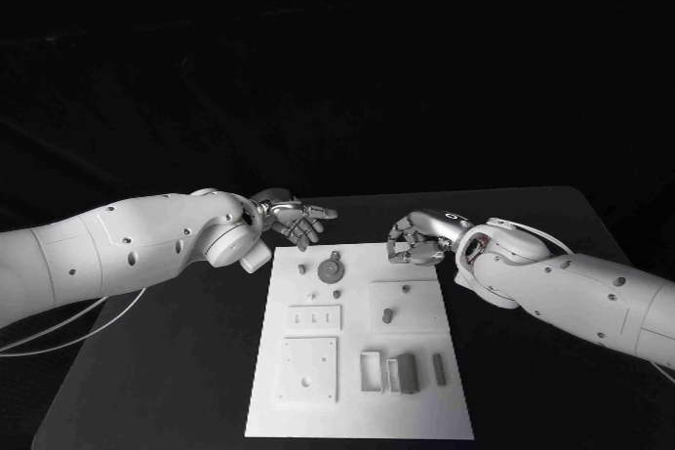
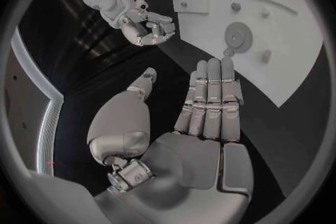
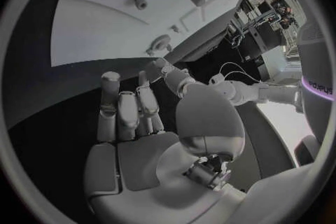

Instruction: Assemble the parts on the task board

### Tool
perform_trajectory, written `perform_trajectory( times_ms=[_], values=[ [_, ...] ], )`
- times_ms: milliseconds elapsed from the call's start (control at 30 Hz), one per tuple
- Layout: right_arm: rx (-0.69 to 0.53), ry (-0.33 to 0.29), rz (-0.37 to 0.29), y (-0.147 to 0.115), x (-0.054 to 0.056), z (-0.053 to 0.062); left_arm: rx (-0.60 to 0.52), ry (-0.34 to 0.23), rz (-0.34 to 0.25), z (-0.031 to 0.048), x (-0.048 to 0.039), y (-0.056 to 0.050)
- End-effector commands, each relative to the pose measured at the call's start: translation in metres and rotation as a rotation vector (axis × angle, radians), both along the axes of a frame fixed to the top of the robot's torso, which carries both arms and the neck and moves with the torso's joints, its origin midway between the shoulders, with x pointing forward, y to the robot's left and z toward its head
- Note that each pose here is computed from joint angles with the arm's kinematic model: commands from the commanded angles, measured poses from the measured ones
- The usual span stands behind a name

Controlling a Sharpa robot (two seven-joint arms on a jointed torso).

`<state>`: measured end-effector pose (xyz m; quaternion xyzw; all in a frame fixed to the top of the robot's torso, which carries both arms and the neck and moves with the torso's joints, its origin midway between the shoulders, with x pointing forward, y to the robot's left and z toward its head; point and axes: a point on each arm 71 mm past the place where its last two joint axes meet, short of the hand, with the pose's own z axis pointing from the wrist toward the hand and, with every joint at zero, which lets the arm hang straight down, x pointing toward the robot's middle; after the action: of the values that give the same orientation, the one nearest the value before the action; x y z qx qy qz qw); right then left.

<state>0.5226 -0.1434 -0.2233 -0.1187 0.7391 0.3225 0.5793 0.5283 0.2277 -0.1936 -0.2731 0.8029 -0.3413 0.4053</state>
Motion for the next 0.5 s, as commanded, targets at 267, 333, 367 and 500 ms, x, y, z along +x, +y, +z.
perform_trajectory(
  times_ms=[267, 333, 367, 500],
  values=[
    [-0.033, 0.058, 0.071, 0.035, -0.007, -0.004, 0.123, 0.124, -0.087, -0.0097, -0.0117, -0.032],
    [-0.031, 0.059, 0.077, 0.039, -0.008, -0.005, 0.142, 0.133, -0.107, -0.0109, -0.0128, -0.036],
    [-0.03, 0.061, 0.081, 0.041, -0.009, -0.005, 0.158, 0.146, -0.12, -0.0124, -0.0139, -0.037],
    [-0.028, 0.064, 0.091, 0.046, -0.011, -0.006, 0.214, 0.191, -0.179, -0.0188, -0.0209, -0.043]
  ],
)
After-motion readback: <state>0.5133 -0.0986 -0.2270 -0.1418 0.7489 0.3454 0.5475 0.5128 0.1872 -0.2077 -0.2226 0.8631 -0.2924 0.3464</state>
